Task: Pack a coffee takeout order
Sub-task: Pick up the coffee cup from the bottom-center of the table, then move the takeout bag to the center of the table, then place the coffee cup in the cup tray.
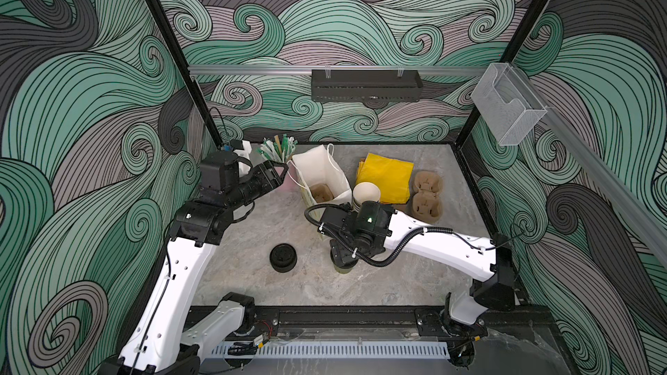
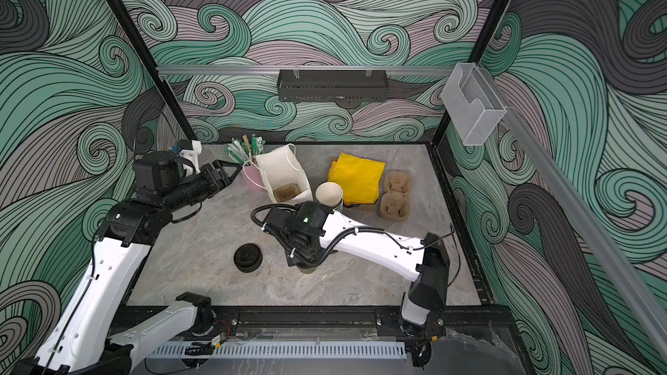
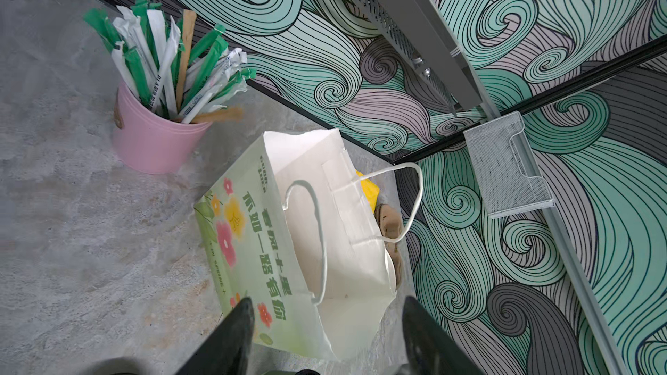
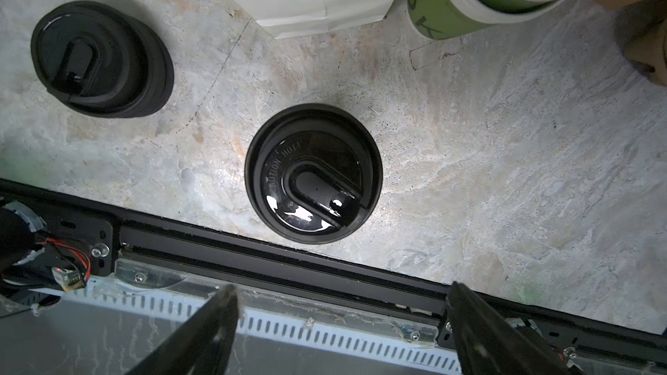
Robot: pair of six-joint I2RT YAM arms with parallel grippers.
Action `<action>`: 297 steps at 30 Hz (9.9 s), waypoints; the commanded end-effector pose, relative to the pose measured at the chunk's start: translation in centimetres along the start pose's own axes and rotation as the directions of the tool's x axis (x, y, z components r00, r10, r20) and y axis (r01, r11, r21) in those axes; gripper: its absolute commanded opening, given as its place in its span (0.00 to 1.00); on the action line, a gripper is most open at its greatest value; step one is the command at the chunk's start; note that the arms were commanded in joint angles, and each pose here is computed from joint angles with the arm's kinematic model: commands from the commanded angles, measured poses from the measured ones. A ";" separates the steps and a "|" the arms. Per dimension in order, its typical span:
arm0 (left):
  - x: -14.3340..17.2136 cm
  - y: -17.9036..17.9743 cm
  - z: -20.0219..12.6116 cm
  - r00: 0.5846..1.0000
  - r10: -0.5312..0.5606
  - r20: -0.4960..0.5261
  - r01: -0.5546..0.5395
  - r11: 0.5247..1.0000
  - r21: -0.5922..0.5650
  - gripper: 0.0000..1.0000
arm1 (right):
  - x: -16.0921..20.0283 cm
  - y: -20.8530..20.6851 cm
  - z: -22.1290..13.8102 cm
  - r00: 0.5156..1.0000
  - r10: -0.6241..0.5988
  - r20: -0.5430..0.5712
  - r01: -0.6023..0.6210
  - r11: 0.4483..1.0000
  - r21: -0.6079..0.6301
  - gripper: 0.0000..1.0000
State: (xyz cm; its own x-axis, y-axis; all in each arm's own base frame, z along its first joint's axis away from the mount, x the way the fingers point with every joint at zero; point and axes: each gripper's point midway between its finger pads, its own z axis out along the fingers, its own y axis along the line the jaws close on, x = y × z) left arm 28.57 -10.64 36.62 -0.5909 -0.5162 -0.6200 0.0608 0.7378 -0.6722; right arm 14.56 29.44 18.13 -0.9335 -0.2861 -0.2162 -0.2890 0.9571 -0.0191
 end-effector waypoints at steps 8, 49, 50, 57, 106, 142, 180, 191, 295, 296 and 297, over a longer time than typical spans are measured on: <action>1.2 1.7 -1.5 1.000 -0.021 0.011 0.022 0.998 -0.053 0.67 | 0.0 0.7 2.8 0.985 0.174 0.018 -0.174 0.985 -0.001 0.85; 1.7 2.3 -0.9 0.999 -0.037 -0.006 0.036 0.997 -0.069 0.67 | -0.6 0.8 6.3 0.974 0.225 -0.015 -0.223 0.973 0.064 0.74; 1.7 2.3 -0.9 0.999 -0.037 -0.008 0.037 0.997 -0.068 0.66 | -0.5 0.8 6.3 0.974 0.225 -0.016 -0.223 0.973 0.064 0.73; 1.7 2.3 -0.9 0.999 -0.039 -0.007 0.038 0.997 -0.067 0.66 | -0.4 0.9 6.5 0.974 0.223 -0.025 -0.221 0.973 0.061 0.79; 1.6 1.7 0.7 0.994 -0.100 -0.045 0.098 0.994 -0.046 0.66 | -2.4 1.0 -13.7 0.954 -0.154 0.256 0.206 0.960 -0.190 0.61; -1.0 1.6 5.7 0.992 -0.106 -0.063 0.103 0.993 -0.049 0.66 | -17.8 -0.1 -15.4 0.875 -0.002 0.484 0.091 0.983 -0.160 0.57; 3.6 0.3 5.6 0.953 -0.116 -0.280 0.141 0.987 0.072 0.00 | -15.8 0.7 -5.5 0.984 -0.021 0.174 0.037 0.996 -0.085 0.57; 5.9 -0.6 3.3 0.930 -0.142 -0.340 0.190 0.975 0.114 0.00 | -13.0 2.1 -5.7 0.987 -0.106 0.119 0.118 0.988 -0.100 0.57; 5.8 0.5 2.9 0.945 -0.075 -0.319 0.102 0.993 0.067 0.11 | -11.2 3.2 5.6 0.978 -0.155 -0.139 0.154 0.988 -0.022 0.57; 5.8 0.5 3.0 0.944 -0.075 -0.321 0.101 0.993 0.067 0.11 | -11.3 3.3 5.4 0.979 -0.155 -0.135 0.153 0.988 -0.024 0.57; 5.8 0.5 2.9 0.944 -0.076 -0.321 0.102 0.993 0.066 0.11 | -11.4 3.2 5.3 0.979 -0.154 -0.132 0.152 0.988 -0.024 0.57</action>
State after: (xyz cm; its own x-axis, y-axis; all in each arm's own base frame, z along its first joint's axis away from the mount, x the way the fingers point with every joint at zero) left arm 27.66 -14.48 29.97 -0.8260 -0.4211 -0.3747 0.0133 0.6500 -0.7599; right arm 25.85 36.44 15.27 -0.8949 -0.4352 -0.0986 -0.4349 0.9001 -0.0250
